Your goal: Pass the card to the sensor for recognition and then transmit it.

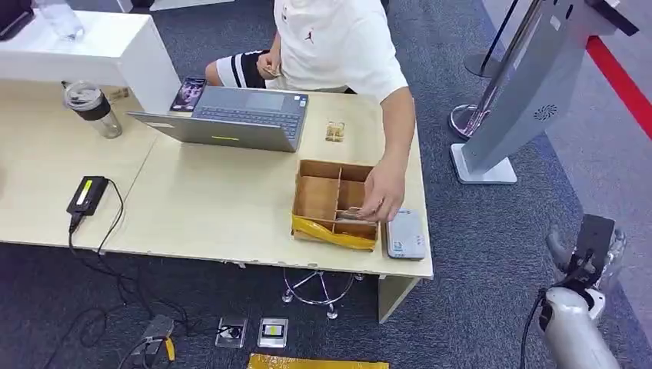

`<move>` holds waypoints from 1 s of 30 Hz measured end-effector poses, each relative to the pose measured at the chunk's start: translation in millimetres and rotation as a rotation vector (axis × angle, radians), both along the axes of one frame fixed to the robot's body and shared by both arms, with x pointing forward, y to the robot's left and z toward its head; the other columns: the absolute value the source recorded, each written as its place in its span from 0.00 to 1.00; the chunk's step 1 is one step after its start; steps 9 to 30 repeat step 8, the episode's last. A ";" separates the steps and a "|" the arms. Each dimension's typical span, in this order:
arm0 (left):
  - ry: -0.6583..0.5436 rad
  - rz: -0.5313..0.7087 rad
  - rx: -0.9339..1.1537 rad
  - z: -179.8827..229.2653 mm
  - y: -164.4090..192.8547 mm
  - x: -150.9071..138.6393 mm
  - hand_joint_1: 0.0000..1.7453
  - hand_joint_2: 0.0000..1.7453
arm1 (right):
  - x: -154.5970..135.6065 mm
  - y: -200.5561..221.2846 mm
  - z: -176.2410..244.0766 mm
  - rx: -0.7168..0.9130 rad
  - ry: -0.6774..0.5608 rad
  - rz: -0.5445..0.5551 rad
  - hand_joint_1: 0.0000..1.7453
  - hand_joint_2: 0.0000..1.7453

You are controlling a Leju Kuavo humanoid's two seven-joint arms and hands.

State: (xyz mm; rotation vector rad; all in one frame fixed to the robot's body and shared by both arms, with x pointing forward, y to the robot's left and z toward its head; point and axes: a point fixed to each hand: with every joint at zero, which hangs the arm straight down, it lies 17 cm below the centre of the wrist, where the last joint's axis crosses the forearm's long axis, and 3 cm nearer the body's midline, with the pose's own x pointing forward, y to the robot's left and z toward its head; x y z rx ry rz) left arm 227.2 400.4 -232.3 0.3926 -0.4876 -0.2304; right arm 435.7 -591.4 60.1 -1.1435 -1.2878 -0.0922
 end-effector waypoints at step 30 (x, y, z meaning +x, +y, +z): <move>0.015 0.008 -0.010 -3.7 -1.1 -9.5 0.00 1.00 | -54.2 15.6 -103.1 0.178 0.274 -0.077 0.00 1.00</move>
